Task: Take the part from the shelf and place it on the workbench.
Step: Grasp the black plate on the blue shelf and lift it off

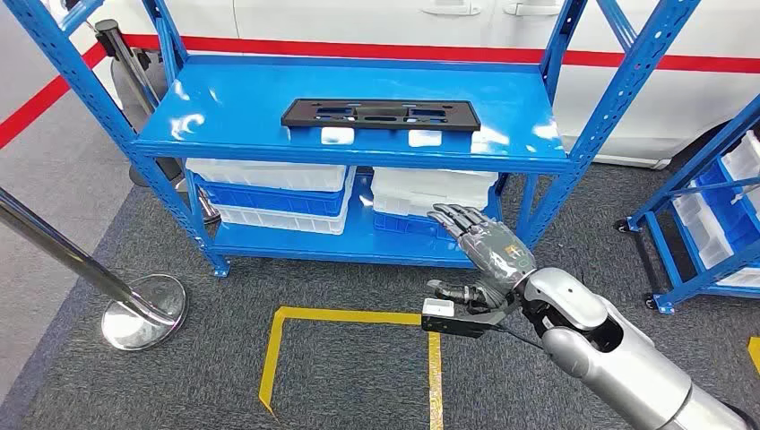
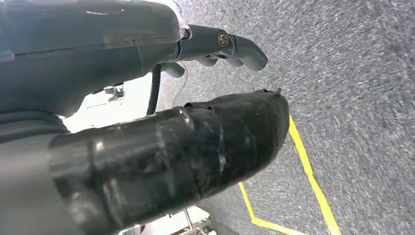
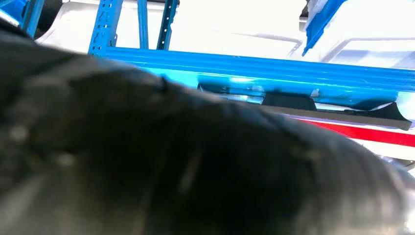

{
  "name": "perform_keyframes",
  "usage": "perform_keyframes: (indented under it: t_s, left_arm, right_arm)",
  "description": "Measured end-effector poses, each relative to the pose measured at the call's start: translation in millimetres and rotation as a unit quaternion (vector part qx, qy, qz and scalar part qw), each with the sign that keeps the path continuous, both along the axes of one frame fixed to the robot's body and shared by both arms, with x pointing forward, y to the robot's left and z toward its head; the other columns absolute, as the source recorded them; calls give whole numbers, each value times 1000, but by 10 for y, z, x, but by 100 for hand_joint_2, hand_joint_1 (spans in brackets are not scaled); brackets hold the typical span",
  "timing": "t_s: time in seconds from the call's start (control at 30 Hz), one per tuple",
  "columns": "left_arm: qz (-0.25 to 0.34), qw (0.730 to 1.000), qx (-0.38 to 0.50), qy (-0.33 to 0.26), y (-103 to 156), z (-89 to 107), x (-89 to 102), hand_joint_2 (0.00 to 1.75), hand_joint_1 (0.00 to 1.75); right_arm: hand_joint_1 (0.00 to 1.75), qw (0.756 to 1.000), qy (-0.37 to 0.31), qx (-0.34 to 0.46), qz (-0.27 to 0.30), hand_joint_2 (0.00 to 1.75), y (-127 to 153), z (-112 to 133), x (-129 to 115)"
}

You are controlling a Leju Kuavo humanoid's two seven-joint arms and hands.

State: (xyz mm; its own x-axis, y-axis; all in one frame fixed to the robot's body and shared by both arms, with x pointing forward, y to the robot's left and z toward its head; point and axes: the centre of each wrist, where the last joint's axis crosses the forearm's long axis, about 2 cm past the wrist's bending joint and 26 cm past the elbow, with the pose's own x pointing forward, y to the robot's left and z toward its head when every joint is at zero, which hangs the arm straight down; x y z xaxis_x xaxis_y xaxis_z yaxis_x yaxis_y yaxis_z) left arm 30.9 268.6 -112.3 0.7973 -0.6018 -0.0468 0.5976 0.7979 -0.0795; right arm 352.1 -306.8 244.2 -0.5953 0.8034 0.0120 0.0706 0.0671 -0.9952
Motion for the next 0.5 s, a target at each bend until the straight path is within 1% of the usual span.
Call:
perform_keyframes:
  t_s: [0.23, 0.37, 0.43, 0.5]
  left_arm:
    - [-1, 1000, 2, 4, 0, 0, 1, 0, 0]
    - [-1, 1000, 3, 9, 1, 0, 4, 0, 0]
    - [-1, 1000, 3, 11, 1, 1, 5, 0, 0]
    - [-2, 1000, 4, 12, 3, 1, 6, 0, 0]
  right_arm:
    - [0, 1000, 1, 1, 1, 0, 10, -2, 2]
    - [0, 1000, 6, 3, 8, 175, 22, -3, 8]
    - [0, 1000, 6, 4, 10, 175, 27, 0, 13]
    - [0, 1000, 7, 4, 11, 87, 32, 2, 16]
